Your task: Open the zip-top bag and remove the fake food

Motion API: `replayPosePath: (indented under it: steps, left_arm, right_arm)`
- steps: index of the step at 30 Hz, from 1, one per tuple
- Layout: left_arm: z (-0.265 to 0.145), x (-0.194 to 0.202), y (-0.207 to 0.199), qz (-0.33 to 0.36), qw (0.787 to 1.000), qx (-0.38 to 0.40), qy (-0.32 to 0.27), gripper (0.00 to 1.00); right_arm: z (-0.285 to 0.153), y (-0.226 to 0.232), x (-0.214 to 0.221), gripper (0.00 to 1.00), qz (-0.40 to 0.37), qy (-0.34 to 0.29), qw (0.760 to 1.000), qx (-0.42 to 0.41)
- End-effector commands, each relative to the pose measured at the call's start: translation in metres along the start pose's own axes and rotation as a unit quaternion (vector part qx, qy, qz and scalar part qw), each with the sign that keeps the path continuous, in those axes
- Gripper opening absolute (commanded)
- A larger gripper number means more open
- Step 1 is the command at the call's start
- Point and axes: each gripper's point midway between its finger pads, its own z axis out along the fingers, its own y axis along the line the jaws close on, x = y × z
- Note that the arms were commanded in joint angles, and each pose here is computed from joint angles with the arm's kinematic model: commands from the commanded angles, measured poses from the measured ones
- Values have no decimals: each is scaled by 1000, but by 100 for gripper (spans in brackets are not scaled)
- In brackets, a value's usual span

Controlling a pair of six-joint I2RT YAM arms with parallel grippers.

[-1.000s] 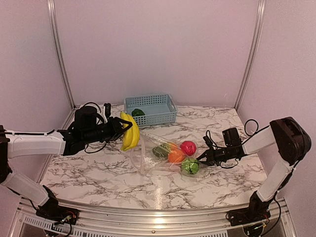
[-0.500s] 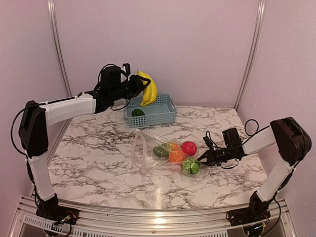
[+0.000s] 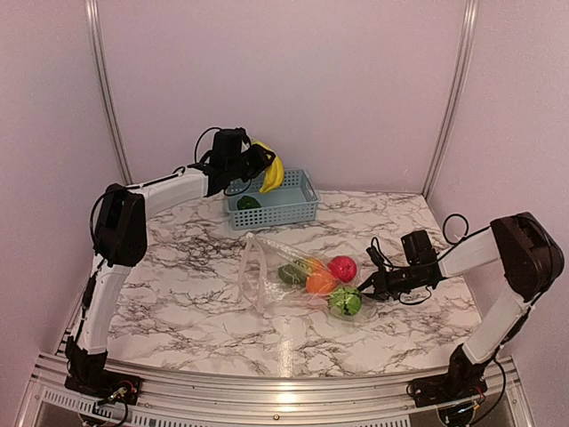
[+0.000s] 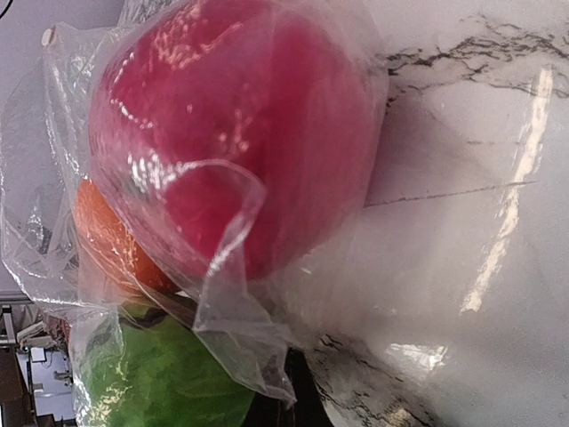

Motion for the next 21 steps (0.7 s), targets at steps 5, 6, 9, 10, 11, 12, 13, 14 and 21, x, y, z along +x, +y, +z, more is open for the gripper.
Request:
replayPosePath:
  steps: [5,6,9,10,11,12,13,14,21]
  left_arm:
    - [40,15,51,-53,998,-36,13,28]
    - [41,16,57,-57,997,-42,13,30]
    - [42,20,68,-64,996,-52,19,44]
    - [42,21,69,-66,996,-52,21,50]
    - [41,20,68,-67,996,-49,23,55]
    - [41,19,68,-68,996,-49,24,58]
    - [39,18,66,-66,996,-49,25,62]
    - [37,15,62,-64,997,-47,25,65]
    - [-3,-21,19,-31,999,-22,23,72]
  right_arm:
    - [-5,0,-7,0,-8,0,1000,13]
    - [-4,0,-7,0,-8,0,1000,13]
    - [-5,2,-10,0,-11,0,1000,10]
    - [-5,3,-10,0,-13,-1,1000,9]
    - [-5,4,-12,0,-15,-1,1000,9]
    - [-5,4,-12,0,-16,-1,1000,9]
    - [-4,4,-11,0,-16,-1,1000,9]
    - [-4,4,-10,0,-15,-1,1000,9]
    - [2,9,-9,0,-6,-1,1000,-3]
